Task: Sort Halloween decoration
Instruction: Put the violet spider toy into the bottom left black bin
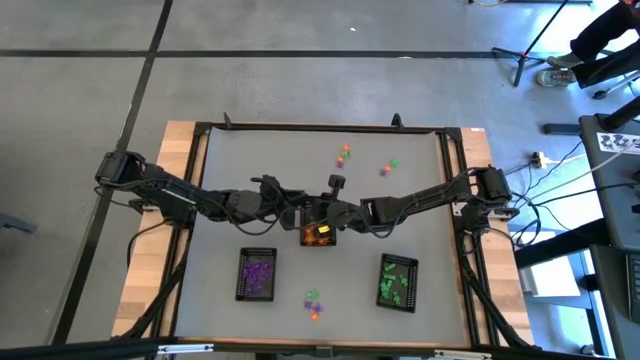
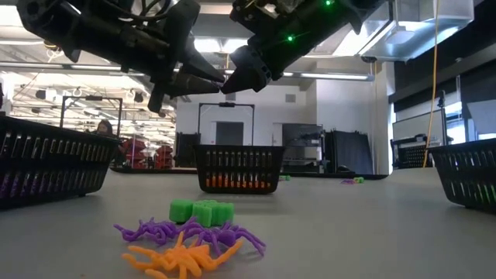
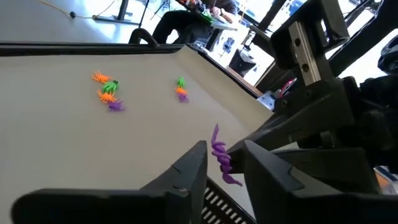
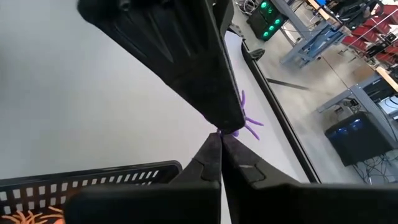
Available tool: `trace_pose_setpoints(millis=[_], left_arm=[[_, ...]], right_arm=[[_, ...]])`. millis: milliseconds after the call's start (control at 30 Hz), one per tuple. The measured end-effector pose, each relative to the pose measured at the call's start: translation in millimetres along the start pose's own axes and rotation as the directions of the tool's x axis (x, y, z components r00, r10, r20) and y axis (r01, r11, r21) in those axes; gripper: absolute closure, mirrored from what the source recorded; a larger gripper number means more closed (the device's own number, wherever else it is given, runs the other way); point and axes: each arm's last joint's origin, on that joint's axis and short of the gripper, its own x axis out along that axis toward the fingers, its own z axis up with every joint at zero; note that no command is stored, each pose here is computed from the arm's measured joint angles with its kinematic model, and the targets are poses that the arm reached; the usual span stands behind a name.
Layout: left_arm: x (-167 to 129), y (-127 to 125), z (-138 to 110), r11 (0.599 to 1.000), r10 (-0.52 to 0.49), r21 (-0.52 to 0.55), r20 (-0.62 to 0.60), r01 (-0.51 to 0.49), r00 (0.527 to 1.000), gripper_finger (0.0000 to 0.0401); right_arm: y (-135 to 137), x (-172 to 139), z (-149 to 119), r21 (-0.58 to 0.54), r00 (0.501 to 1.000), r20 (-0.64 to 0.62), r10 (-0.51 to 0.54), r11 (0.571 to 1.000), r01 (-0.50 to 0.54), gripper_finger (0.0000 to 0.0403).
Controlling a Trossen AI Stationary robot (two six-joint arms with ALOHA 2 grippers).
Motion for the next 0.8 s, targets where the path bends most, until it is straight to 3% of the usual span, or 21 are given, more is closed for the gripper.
trace_pose_setpoints(millis=[333, 500, 633, 800], left_arm=[[0.0, -1.0, -0.9, 0.996, -0.039, 0.081, -0.032, 0.042, 0.999, 0.0392], [-0.1, -1.1, -1.6, 0.993, -0.051, 0.108, -0.045, 0.055, 0.998, 0.0397], [-0.7, -1.8, -0.9, 0.989, -0.063, 0.129, -0.051, 0.069, 0.997, 0.0399], [-6.1, -2.4, 3.7, 0.985, -0.072, 0.153, -0.074, 0.083, 0.995, 0.0400]], right_arm=[[0.5, -0.2, -0.4, -0.002, 1.000, -0.002, 0.004, 1.000, -0.004, 0.0402], [1.5, -0.3, -0.8, -0.003, 0.999, 0.000, 0.039, 0.999, -0.039, 0.0397], [2.3, -0.5, -1.4, 0.015, 0.998, -0.003, 0.066, 0.998, -0.066, 0.0353], [4.1, -6.0, -0.5, -0.001, 0.998, -0.015, 0.064, 0.998, -0.064, 0.0264]])
